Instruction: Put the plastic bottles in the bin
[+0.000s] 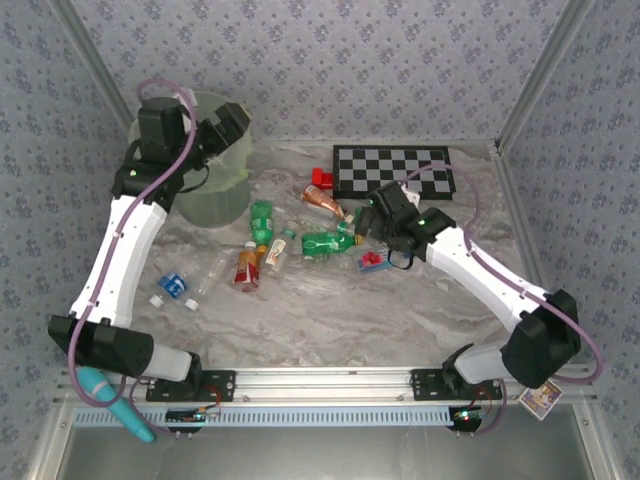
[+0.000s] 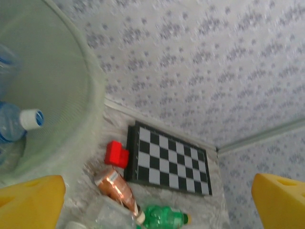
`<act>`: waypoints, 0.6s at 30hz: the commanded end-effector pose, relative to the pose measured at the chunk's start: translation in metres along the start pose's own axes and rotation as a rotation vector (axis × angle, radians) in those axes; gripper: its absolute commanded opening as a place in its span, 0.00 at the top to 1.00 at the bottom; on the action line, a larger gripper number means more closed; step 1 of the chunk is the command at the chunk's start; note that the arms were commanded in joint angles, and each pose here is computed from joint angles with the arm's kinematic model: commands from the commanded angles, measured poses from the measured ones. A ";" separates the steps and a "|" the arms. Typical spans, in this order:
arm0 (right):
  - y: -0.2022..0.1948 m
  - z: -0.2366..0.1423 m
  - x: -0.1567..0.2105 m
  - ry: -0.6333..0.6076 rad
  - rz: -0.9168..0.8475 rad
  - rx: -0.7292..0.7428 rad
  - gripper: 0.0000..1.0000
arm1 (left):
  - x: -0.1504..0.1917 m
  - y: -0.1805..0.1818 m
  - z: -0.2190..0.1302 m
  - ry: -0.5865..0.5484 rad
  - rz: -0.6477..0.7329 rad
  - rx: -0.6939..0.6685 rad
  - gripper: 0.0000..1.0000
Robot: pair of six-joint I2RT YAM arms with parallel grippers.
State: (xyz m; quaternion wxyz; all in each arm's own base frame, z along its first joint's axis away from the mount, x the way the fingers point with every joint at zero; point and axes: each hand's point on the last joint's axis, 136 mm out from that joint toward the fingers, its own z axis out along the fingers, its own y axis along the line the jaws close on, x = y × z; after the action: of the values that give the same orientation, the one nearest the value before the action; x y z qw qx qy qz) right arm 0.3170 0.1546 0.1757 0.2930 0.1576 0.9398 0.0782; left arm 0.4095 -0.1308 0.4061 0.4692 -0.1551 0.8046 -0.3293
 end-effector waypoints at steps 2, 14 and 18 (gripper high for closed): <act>-0.027 0.027 0.032 0.145 0.158 0.100 0.00 | 0.026 -0.012 -0.011 0.054 0.079 0.023 0.00; -0.025 0.080 0.051 0.258 0.317 0.162 0.00 | 0.067 -0.005 -0.028 0.126 0.104 0.005 0.00; -0.020 0.093 0.062 0.322 0.331 0.177 0.01 | 0.070 -0.001 -0.034 0.124 0.105 -0.002 0.00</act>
State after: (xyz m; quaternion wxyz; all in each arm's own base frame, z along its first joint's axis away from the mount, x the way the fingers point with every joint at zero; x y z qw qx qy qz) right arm 0.3114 0.1540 0.0639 0.1225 0.2992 0.9447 0.0541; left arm 0.3537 -0.1620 0.3677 0.4253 -0.0985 0.8417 -0.3178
